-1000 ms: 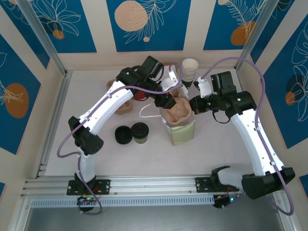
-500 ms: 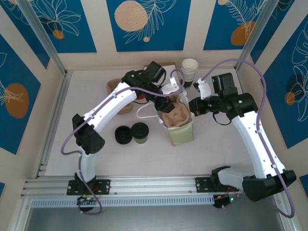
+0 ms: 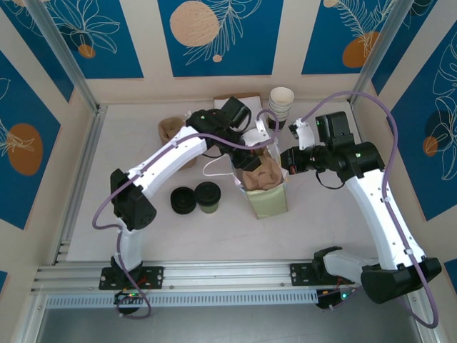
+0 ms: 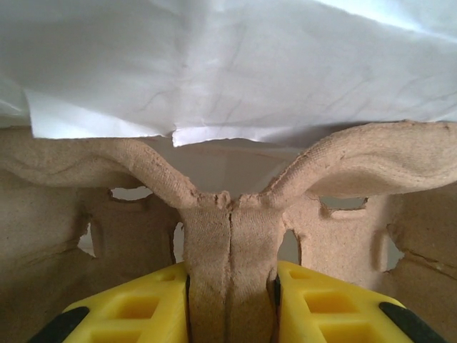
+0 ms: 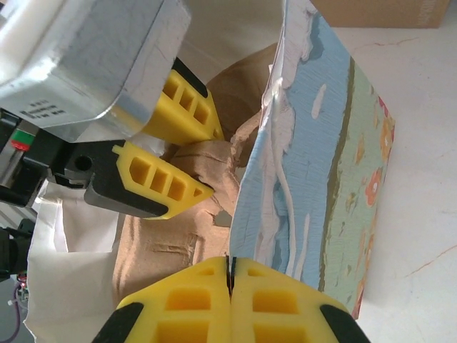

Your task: Pack the takeout coffee

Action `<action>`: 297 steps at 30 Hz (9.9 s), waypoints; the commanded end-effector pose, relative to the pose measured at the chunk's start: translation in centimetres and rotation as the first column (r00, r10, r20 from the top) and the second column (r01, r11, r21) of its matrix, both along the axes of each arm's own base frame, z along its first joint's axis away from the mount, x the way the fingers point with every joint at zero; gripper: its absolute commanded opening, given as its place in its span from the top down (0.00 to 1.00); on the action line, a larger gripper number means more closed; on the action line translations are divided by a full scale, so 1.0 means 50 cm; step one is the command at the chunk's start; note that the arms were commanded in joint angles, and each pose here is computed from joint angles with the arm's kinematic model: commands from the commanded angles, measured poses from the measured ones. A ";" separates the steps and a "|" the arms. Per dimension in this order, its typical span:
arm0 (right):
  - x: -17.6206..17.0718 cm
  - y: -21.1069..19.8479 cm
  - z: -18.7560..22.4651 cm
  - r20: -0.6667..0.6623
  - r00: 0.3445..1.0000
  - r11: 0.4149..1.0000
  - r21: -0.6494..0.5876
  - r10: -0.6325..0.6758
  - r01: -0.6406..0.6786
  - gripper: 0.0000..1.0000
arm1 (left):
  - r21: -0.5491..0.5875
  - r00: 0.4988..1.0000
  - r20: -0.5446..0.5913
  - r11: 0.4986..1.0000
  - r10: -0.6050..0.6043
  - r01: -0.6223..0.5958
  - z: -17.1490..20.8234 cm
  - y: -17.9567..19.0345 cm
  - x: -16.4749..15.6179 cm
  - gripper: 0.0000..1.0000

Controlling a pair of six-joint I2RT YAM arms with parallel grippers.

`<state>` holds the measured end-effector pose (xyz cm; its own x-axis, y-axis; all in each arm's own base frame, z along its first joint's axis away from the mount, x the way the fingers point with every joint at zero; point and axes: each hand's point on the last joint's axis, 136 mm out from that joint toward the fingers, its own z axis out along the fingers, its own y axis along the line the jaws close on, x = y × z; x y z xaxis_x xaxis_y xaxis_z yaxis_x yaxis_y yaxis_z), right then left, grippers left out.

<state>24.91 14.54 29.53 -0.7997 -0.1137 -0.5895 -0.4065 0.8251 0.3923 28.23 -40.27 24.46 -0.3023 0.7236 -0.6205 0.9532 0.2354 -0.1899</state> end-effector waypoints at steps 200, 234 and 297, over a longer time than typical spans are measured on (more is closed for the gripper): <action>0.084 -0.105 0.049 0.268 0.907 0.943 0.168 -0.325 0.289 1.00 | -0.256 0.927 0.296 0.954 0.231 -0.156 0.277 0.115 -0.141 0.06; 0.087 -0.079 0.034 0.117 0.904 0.890 0.267 -0.411 0.370 1.00 | -0.302 0.925 0.270 0.936 0.266 -0.181 0.272 0.094 -0.129 0.13; 0.177 -0.247 0.031 -0.252 0.781 0.702 0.344 -0.571 0.624 0.46 | -0.285 0.802 0.249 0.832 0.544 -0.476 0.252 0.234 -0.111 0.00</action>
